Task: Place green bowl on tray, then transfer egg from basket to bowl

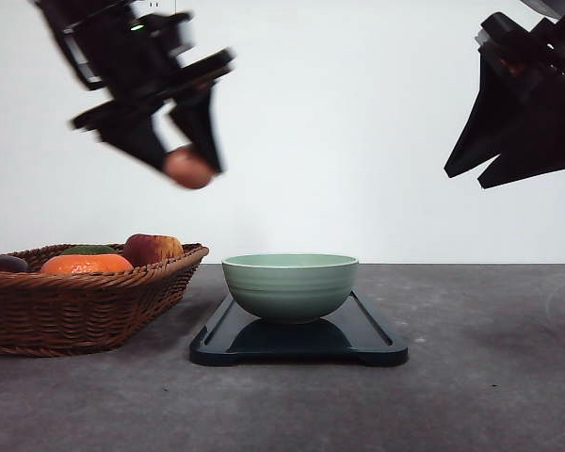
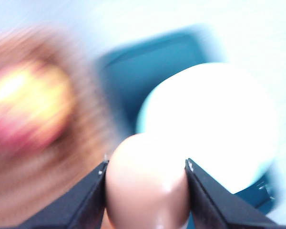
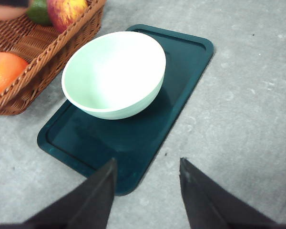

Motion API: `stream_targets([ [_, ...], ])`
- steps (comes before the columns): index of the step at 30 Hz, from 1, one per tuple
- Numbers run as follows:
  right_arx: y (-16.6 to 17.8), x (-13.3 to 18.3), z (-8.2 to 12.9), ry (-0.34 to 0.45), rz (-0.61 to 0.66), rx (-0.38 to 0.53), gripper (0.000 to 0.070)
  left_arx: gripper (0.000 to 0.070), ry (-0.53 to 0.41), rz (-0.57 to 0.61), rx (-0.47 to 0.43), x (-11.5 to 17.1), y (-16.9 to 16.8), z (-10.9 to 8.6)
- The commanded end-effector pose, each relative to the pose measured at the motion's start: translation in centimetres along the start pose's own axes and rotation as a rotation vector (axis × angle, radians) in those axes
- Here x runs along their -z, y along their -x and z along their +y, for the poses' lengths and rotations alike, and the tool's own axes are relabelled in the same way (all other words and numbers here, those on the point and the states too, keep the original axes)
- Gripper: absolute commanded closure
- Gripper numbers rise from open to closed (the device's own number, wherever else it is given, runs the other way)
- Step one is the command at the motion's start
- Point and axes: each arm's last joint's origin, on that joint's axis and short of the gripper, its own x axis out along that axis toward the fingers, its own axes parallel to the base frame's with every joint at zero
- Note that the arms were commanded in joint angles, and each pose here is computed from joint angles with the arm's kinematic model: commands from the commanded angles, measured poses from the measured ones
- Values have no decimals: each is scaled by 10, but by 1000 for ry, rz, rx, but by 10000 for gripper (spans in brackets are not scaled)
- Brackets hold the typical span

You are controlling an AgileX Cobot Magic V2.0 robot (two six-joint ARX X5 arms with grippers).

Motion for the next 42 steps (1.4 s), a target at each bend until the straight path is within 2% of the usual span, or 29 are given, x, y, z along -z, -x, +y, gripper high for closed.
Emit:
stream_targets([
  [1,0,-1,1,-8,-1,-6,440,512,-32,-37,18,-5,-10,-12],
  [7,0,0,1,-10,10,-5,440,512,-99,-38,21,2,-41,-37],
  [11,0,0,1,-10,10,-5,440,512,-149,-13,22,11,-66,-47],
  [17,0,0,1,-10,11,-4,440,512,-169,-39,3,19,-94,-55],
  [30,0,2,1,-15,29,-2,440,511,-182,6,-26,35,-128,-53],
  [42,0,2,1,-15,32,-2,440,498,-182,22,-28,42,-139,-52],
])
